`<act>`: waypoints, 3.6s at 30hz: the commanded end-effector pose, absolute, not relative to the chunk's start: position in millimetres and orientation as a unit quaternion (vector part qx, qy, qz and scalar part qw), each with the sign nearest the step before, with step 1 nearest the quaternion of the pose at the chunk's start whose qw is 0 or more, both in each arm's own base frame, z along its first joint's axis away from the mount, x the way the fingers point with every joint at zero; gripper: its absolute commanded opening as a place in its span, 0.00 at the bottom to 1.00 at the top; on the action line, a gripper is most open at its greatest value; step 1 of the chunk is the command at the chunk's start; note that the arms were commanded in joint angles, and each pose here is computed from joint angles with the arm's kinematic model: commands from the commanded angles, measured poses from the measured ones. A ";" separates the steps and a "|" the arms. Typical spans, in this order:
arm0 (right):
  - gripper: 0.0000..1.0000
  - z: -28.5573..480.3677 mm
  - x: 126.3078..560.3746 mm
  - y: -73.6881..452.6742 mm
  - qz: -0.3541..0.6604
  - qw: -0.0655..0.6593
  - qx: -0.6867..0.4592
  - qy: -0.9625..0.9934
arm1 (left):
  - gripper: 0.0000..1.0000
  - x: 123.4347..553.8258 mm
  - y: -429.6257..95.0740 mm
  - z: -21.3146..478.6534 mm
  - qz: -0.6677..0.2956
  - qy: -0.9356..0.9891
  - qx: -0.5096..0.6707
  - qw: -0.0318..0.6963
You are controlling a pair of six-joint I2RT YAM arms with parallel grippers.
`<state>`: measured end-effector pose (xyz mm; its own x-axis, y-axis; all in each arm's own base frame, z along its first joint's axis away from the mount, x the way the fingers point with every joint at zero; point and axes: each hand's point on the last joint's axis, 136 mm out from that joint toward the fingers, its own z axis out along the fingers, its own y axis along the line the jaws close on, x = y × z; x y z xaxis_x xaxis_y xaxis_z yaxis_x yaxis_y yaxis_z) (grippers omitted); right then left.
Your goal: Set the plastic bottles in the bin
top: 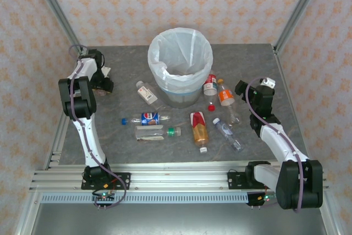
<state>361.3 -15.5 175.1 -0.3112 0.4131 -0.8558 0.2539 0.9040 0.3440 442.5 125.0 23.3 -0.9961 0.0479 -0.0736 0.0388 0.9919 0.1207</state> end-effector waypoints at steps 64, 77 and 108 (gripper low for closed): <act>0.99 166.4 360.6 53.7 0.181 0.464 0.138 0.856 | 0.45 451.0 -290.3 283.1 -0.088 0.907 0.123 0.394; 0.99 145.5 357.5 42.8 0.132 0.430 0.137 0.883 | 0.83 457.5 -290.6 266.2 -0.071 0.926 0.094 0.359; 0.98 68.3 370.3 54.6 0.066 0.194 0.008 0.979 | 1.00 376.7 -174.9 391.2 -0.137 0.807 -0.090 0.567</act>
<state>377.2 53.0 73.4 -0.8888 0.1226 -0.4415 0.0507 0.9839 0.1711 381.4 -214.9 354.4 -0.4864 -0.1586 -0.8592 0.1430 0.9557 -0.2574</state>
